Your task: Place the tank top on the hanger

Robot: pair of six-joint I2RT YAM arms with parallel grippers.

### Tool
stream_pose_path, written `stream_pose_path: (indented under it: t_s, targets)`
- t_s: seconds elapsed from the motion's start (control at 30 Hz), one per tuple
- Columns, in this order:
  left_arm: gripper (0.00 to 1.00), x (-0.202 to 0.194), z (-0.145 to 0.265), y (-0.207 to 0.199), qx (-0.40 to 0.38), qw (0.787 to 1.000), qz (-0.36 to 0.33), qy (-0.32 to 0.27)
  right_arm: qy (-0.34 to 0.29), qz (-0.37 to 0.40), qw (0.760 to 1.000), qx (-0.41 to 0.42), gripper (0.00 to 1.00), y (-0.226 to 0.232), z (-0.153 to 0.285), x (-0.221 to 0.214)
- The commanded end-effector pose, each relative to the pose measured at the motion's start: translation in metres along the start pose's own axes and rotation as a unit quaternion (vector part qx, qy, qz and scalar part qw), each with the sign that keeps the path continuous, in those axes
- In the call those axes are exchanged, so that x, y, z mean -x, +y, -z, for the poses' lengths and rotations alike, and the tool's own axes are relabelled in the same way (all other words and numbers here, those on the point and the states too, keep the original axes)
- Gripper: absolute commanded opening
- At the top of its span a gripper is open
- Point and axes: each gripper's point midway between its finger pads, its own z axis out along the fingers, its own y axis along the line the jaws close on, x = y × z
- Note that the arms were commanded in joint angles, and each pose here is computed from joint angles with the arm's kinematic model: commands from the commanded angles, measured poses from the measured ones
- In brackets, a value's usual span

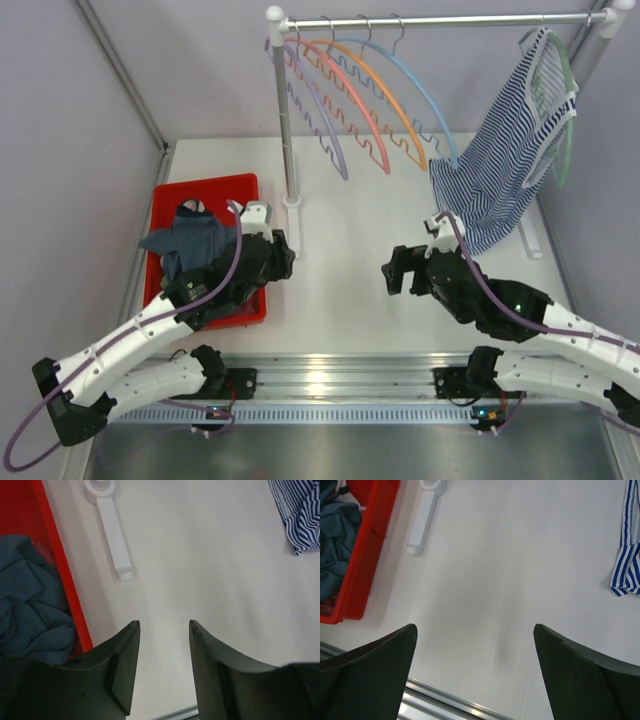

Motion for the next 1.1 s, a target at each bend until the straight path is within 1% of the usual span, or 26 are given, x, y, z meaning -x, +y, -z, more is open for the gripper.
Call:
stream_pose_path:
  t_s: [0.0,0.03,0.1,0.17,0.2,0.23,0.27,0.3,0.33,0.5,0.6,0.63,0.77,0.83,0.97,1.0,1.07]
  targets:
    - [0.50,0.015,0.007,0.019,0.057,0.998,0.009,-0.020,-0.020,-0.002,1.000,0.017,1.00,0.003,0.005,0.010]
    - [0.50,0.021,0.009,0.028,0.085,0.996,0.019,-0.035,-0.019,-0.002,1.000,0.022,1.00,0.004,0.007,0.009]
    - [0.51,0.017,0.012,0.043,0.124,0.992,0.013,-0.026,-0.013,0.006,0.999,0.038,1.00,0.009,0.008,0.008]
    - [0.53,0.022,0.014,0.058,0.174,0.984,0.023,-0.033,-0.008,0.010,0.999,0.048,1.00,0.012,0.010,0.007]
    - [0.54,0.017,0.016,0.071,0.204,0.979,0.018,-0.020,-0.001,0.019,0.998,0.065,1.00,0.018,0.010,0.004]
    - [0.54,0.017,0.013,0.074,0.220,0.975,0.026,-0.015,0.002,0.022,0.997,0.077,1.00,0.022,0.011,0.003]
    - [0.72,0.016,0.013,0.079,0.232,0.972,0.031,-0.010,0.005,0.024,0.996,0.088,1.00,0.025,0.012,0.002]
    - [0.88,0.013,0.012,0.088,0.247,0.968,0.040,0.001,0.014,0.030,0.993,0.109,1.00,0.033,0.014,-0.001]
    - [0.98,0.009,0.010,0.093,0.260,0.964,0.045,0.013,0.017,0.032,0.992,0.118,1.00,0.037,0.014,-0.001]
    - [0.98,-0.001,0.012,0.109,0.290,0.954,0.078,0.017,0.041,0.039,0.987,0.151,1.00,0.048,0.016,-0.012]
    - [0.97,-0.010,0.016,0.120,0.308,0.946,0.103,0.019,0.051,0.044,0.985,0.158,1.00,0.050,0.016,-0.018]
    - [0.96,-0.020,0.014,0.123,0.310,0.944,0.109,0.033,0.056,0.045,0.985,0.159,1.00,0.051,0.015,-0.020]
    - [0.92,-0.040,0.010,0.141,0.337,0.930,0.135,0.055,0.065,0.047,0.985,0.155,0.99,0.050,0.012,-0.027]
    - [0.91,-0.047,0.011,0.148,0.349,0.924,0.142,0.055,0.066,0.044,0.984,0.158,1.00,0.051,0.011,-0.030]
    - [0.91,-0.048,0.011,0.162,0.371,0.915,0.155,0.036,0.072,0.042,0.983,0.165,1.00,0.053,0.008,-0.038]
    - [0.91,-0.048,0.010,0.164,0.371,0.915,0.153,0.037,0.073,0.042,0.983,0.165,1.00,0.053,0.007,-0.040]
    - [0.92,-0.051,0.009,0.173,0.391,0.908,0.147,0.031,0.078,0.047,0.982,0.163,1.00,0.054,0.005,-0.043]
